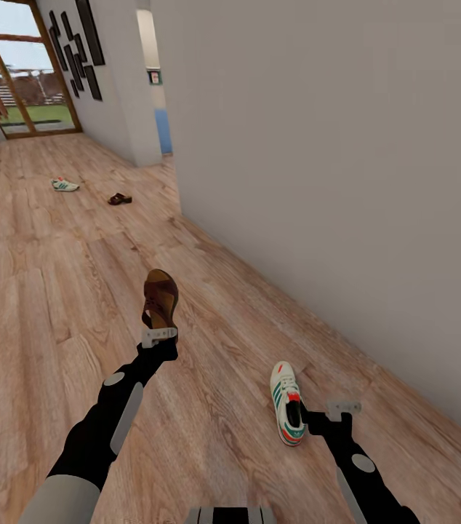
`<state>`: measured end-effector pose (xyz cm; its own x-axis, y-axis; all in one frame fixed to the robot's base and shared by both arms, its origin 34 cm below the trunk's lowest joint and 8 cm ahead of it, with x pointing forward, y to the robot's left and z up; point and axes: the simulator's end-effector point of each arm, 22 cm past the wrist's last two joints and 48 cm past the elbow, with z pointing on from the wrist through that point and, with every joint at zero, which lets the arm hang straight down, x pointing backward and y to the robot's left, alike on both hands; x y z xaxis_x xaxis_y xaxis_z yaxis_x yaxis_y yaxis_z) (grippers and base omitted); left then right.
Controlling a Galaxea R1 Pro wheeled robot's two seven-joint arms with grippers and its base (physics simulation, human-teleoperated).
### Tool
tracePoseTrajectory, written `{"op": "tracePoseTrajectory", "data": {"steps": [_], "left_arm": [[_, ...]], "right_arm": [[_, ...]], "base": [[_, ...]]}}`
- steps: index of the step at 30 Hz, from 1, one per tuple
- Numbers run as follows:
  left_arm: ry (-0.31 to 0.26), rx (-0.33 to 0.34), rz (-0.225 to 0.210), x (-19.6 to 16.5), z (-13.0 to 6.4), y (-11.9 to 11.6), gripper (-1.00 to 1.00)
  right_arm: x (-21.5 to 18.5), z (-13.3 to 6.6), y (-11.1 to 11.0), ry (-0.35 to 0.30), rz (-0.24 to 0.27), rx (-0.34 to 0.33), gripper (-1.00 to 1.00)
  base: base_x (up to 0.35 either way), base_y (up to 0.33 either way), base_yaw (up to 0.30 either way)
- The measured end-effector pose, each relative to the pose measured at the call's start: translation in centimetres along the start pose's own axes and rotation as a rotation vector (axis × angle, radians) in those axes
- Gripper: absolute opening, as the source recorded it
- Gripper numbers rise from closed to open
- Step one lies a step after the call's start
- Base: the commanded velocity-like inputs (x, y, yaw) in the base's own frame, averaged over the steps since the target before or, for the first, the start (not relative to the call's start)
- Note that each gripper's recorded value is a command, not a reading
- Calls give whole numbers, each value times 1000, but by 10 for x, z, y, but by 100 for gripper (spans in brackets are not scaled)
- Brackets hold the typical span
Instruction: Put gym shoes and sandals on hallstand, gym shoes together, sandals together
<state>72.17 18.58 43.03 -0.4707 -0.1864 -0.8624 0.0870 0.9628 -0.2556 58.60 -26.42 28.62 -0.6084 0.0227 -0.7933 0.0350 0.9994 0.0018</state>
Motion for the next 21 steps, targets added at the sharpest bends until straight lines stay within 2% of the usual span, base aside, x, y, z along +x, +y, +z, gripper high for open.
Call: {"op": "tracePoseTrajectory", "data": {"steps": [4,6,9,15,17,21], "left_arm": [[16,-3,-4,10,4,3,-100],[25,-5,-6,16,6,4,-100],[37,-7,-8,23,8,6,-100],[60,-11,-13,38,13,10,-100],[68,-13,-15,44,14,11,-100],[84,-15,-18,54,17,13,-100]], "right_arm": [[23,2,-1,45,1,2,100],[63,-1,-2,130,4,4,100],[99,1,-2,217,7,5,100],[103,23,0,312,11,3,100],[97,31,1,326,10,2,100],[102,33,2,335,9,0,100]], "base": [[0,0,0],[0,0,0],[0,0,0],[0,0,0],[0,0,0],[0,0,0]]}}
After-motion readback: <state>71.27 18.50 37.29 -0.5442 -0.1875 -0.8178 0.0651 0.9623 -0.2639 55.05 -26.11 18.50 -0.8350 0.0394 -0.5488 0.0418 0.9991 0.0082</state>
